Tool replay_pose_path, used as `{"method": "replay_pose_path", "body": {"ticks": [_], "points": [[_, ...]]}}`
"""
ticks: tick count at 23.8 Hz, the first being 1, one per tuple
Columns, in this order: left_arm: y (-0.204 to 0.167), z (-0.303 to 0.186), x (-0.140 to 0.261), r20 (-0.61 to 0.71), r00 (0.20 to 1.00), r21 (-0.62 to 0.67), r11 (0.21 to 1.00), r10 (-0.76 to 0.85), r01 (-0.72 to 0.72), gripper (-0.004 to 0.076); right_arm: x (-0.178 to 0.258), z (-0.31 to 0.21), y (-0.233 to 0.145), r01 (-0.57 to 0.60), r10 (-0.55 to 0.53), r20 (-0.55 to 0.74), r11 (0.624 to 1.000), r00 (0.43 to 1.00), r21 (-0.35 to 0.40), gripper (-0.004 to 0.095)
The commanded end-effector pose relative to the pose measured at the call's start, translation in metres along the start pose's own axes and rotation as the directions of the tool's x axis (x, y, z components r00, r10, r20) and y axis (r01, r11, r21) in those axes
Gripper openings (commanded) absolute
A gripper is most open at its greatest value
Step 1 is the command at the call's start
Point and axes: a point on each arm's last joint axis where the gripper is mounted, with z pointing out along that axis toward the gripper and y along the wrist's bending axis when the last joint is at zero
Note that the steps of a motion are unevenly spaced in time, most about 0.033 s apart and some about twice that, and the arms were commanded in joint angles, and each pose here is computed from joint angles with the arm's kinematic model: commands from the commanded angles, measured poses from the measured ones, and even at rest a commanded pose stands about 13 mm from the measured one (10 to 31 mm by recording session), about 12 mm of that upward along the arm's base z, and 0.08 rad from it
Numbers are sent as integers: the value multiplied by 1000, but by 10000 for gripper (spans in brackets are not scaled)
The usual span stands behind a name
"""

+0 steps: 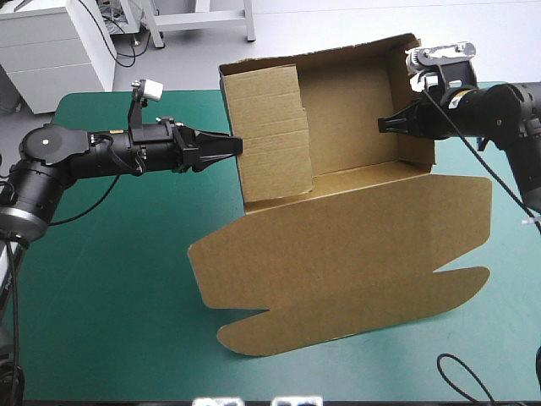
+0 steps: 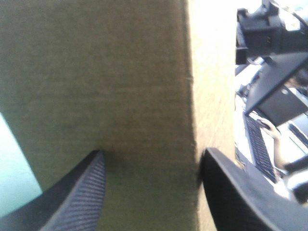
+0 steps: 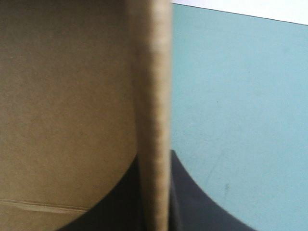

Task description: Fold the box

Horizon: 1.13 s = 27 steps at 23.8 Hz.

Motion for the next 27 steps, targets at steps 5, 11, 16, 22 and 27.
{"method": "replay_pose_path", "body": {"ticks": [5,11,16,22,27], "points": [[-11,-11,-18,75,996,-162,986,48,-36,430,-18,-1,15,-64,69,148,997,987,-40,-15],[-21,-1,-25,12,993,-427,899,119,-103,430,-23,32,43,-57,64,168,997,984,-45,-15],[-19,1,-27,40,993,-531,844,110,-72,429,-25,33,46,-77,90,190,994,978,-75,-15],[-26,11,-26,58,985,-623,777,161,-90,428,-26,33,49,-96,115,192,990,975,-107,-15],[-27,22,-22,6,980,-703,698,201,-139,395,-26,32,55,-105,137,183,979,973,-176,-15]]}}
